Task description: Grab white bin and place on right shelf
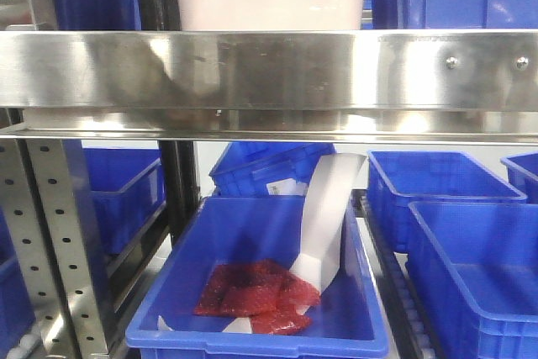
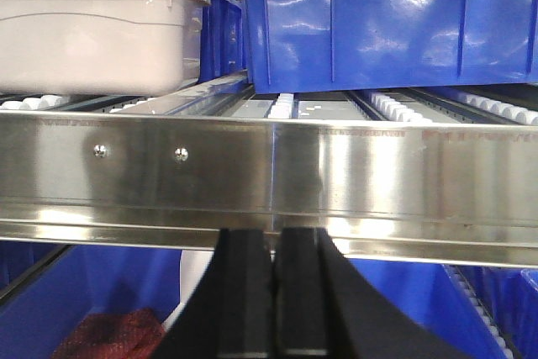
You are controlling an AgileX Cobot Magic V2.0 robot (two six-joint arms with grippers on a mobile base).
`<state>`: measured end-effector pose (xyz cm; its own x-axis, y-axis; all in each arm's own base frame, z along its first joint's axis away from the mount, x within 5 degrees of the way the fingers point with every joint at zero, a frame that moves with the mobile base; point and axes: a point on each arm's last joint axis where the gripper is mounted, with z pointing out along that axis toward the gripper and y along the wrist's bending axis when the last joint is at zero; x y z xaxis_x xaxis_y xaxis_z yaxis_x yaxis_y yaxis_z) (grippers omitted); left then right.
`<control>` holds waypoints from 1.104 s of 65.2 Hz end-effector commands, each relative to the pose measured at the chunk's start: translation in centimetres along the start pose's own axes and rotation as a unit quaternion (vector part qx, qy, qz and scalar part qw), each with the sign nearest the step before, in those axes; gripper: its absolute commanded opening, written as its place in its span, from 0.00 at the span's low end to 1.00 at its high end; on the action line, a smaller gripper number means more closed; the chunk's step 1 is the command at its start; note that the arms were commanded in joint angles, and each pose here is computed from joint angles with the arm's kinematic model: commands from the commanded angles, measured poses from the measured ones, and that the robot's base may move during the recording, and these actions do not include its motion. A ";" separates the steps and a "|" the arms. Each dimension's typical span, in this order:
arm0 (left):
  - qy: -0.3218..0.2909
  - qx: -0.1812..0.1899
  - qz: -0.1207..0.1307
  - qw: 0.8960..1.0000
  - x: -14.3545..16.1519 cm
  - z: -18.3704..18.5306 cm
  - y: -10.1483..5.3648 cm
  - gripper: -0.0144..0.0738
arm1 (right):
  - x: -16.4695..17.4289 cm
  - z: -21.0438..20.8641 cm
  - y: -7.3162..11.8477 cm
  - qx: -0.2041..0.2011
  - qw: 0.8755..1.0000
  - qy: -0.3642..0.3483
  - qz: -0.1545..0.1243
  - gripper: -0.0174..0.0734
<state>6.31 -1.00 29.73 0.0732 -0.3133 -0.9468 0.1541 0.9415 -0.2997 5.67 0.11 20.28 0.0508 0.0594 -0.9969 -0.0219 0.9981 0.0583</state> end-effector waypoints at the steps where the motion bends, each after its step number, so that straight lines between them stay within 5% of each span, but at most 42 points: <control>1: -0.029 -0.005 -0.004 1.000 -1.1 0.0 -0.1 0.03 | -0.8 -0.2 0.0 0.003 0.999 -0.048 -0.007 0.25; 11: -0.029 -0.007 0.006 1.000 -1.1 0.0 0.0 0.03 | -0.8 -0.2 0.0 0.003 0.999 -0.048 -0.007 0.25; 19: -0.021 -0.017 0.120 0.992 -0.8 0.1 0.2 0.03 | -0.8 -0.2 0.0 0.003 0.999 -0.048 -0.007 0.25; 32: 0.012 -0.031 0.096 0.995 1.7 0.1 1.1 0.03 | -0.8 -0.2 0.0 0.003 0.999 -0.048 -0.007 0.25; 60: -0.012 -0.003 0.187 0.982 5.7 -1.7 2.1 0.03 | -0.8 -0.2 0.0 0.003 0.999 -0.048 -0.007 0.25; 72: -0.032 -0.001 0.187 0.982 7.5 -1.6 2.7 0.03 | -0.8 -0.2 0.0 0.003 0.999 -0.048 -0.007 0.25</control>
<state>5.77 -0.64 20.51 0.0731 0.0622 -0.9954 0.1058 0.9919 0.0698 5.67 0.11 20.28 0.0503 0.0571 -0.9971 -0.0217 0.9982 0.0560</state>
